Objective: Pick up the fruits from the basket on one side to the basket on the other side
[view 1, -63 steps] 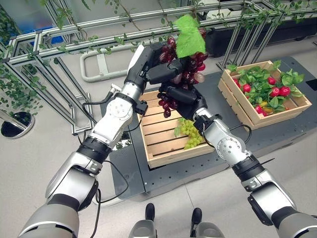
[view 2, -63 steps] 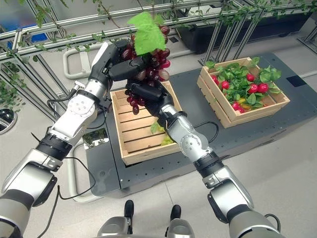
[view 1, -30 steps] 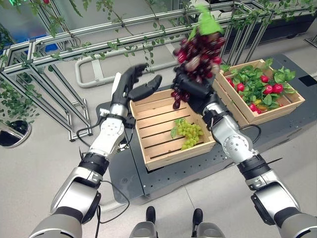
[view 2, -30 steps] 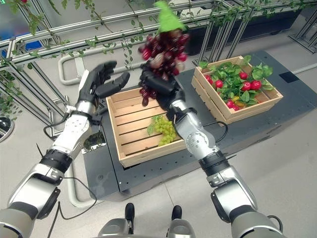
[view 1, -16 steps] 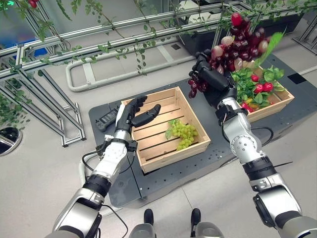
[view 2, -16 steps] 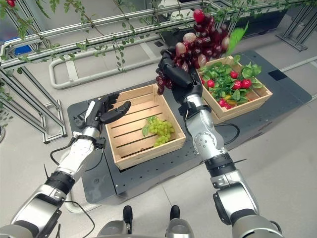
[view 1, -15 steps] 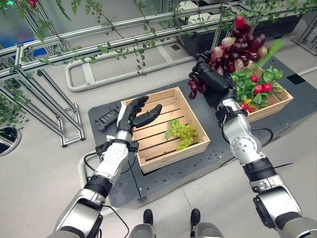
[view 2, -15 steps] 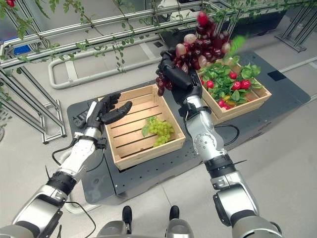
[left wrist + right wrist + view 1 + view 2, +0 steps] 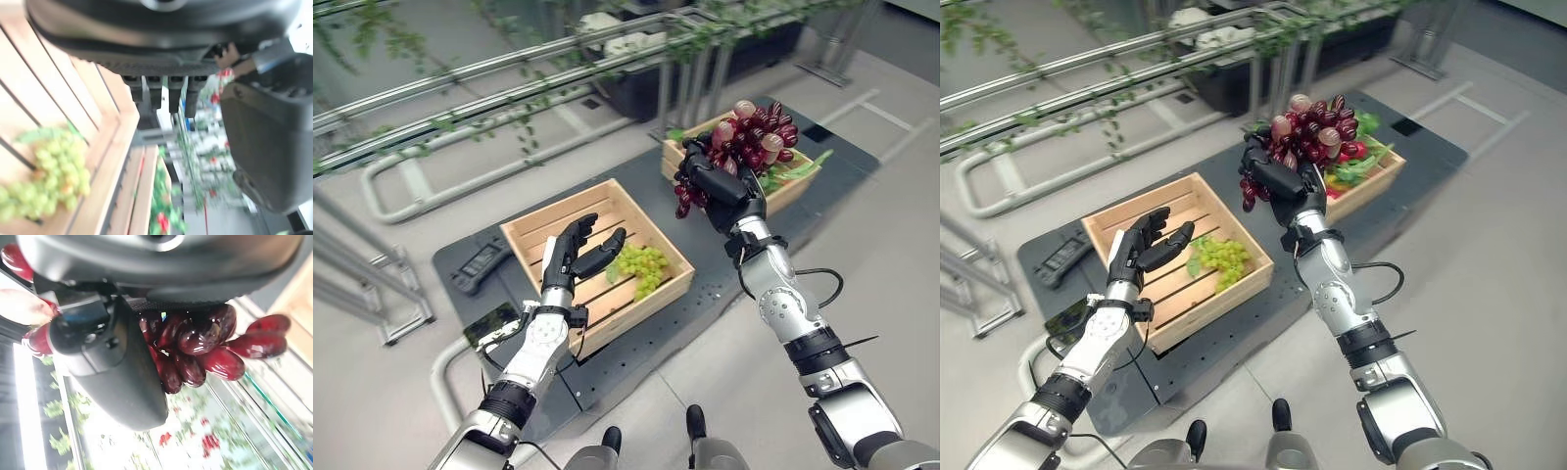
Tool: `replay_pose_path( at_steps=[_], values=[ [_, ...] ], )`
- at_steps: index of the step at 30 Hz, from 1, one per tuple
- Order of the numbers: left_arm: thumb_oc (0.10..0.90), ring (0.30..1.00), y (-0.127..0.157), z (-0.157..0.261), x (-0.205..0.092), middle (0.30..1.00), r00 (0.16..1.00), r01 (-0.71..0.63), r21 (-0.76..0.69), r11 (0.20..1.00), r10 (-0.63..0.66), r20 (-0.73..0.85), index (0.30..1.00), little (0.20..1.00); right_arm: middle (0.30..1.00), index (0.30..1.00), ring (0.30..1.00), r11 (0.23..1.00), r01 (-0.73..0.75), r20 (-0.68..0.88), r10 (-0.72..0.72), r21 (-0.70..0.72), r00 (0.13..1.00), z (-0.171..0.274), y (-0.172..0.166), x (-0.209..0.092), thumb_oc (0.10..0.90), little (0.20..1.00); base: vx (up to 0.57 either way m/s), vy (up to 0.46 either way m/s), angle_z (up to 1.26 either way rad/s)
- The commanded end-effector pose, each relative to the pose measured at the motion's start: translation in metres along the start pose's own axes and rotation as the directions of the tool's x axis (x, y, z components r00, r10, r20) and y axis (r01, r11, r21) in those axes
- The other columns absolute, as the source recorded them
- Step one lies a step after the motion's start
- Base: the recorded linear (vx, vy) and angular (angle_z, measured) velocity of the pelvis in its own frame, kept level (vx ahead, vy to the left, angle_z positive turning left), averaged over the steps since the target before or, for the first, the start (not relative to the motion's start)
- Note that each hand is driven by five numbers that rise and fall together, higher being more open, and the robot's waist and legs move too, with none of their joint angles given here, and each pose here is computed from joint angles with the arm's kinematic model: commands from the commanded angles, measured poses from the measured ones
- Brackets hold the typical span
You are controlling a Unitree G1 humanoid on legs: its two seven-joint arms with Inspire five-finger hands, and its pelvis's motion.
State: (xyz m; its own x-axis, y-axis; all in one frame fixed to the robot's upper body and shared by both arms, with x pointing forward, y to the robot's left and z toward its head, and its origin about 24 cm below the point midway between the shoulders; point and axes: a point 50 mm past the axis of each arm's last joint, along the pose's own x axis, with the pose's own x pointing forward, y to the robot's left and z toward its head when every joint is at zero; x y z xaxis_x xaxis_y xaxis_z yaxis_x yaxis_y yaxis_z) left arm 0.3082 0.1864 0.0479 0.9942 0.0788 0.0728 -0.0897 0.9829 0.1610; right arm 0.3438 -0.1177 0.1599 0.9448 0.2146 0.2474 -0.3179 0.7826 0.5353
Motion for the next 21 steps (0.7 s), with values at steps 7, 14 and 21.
replay_pose_path(
  at_steps=[7,14,21],
  values=[
    [0.8,0.9,0.025,0.044,0.01,0.9,0.958,-0.139,-0.083,0.987,0.155,0.24,0.9,0.9,0.3,0.3,0.3,0.98,-0.187,0.275,0.2,-0.074,0.94,0.057,0.023,0.006,0.4,0.3,-0.36,0.078,-1.14],
    [0.8,0.9,0.015,0.035,0.012,0.9,0.959,-0.179,-0.202,0.963,0.217,0.182,0.9,0.9,0.3,0.3,0.3,0.981,-0.168,0.264,0.187,-0.092,0.946,0.055,0.011,0.005,0.4,0.3,-0.16,-0.148,-0.56],
    [0.8,0.9,-0.001,0.042,0.01,0.9,0.957,-0.153,-0.212,0.965,0.198,0.211,0.9,0.9,0.3,0.3,0.3,0.98,-0.157,0.265,0.184,-0.12,0.947,0.069,0.009,0.009,0.4,0.3,-0.2,0.022,-0.07]
  ],
)
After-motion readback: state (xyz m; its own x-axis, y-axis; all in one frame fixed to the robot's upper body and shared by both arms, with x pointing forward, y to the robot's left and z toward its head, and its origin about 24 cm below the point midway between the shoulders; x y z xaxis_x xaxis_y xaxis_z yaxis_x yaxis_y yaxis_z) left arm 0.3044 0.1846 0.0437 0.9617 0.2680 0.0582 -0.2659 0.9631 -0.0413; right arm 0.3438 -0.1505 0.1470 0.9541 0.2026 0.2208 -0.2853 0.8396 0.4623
